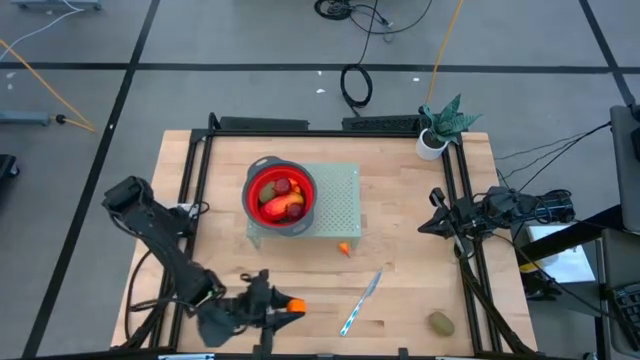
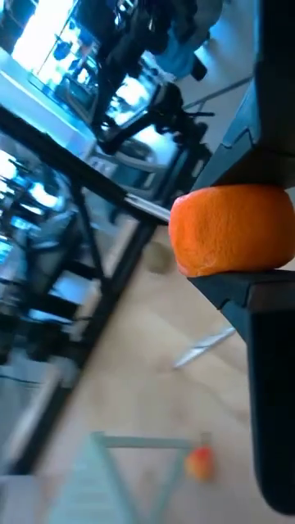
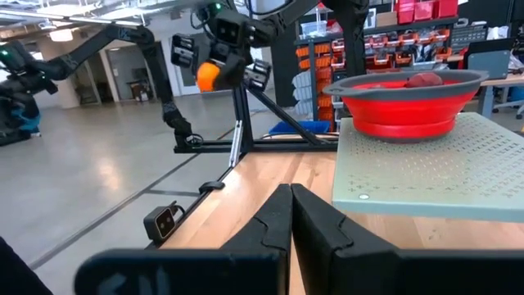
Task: Pick & Place Fruit
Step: Put the orange into the red strainer bowl on the shelf
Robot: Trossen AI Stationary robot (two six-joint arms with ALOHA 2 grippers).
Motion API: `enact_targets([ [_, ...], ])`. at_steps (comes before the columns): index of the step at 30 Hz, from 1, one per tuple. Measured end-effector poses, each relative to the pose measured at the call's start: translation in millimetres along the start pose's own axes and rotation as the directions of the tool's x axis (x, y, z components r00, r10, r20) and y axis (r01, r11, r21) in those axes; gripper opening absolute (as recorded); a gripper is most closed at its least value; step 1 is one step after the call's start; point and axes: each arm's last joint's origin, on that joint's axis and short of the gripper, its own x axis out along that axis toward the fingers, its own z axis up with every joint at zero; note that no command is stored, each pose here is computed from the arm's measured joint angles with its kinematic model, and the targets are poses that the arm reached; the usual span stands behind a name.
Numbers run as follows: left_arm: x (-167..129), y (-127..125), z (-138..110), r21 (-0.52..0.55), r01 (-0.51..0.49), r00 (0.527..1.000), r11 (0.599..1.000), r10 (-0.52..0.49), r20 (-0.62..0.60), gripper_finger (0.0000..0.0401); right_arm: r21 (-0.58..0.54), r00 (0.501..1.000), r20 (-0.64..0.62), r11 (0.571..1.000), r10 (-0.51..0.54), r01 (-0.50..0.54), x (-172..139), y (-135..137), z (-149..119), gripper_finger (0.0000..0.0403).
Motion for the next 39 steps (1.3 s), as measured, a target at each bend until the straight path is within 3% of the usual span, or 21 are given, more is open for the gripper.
enact_targets([
  [13,-26.2,-33.2,18.5,0.188,0.111,0.960,0.976,-0.154,0.234,0.0105,-0.007,1.000,0.006,1.000,0.028,-0.028,0.0,0.9,0.8,0.0004],
  [24,-39.5,-46.1,34.1,0.338,0.231,0.879,0.913,-0.344,0.330,0.0106,-0.008,1.000,0.005,0.999,0.031,-0.031,0.0,1.0,0.7,0.0004],
  [33,-46.4,-52.9,50.6,0.499,0.444,0.658,0.744,-0.649,0.382,0.0106,-0.009,1.000,0.005,0.999,0.031,-0.031,0.0,1.0,0.7,0.0004],
  [39,-49.4,-54.3,56.7,0.610,0.508,0.495,0.609,-0.785,0.371,0.0106,-0.009,1.000,0.005,0.999,0.031,-0.031,0.0,1.0,0.7,0.0004],
])
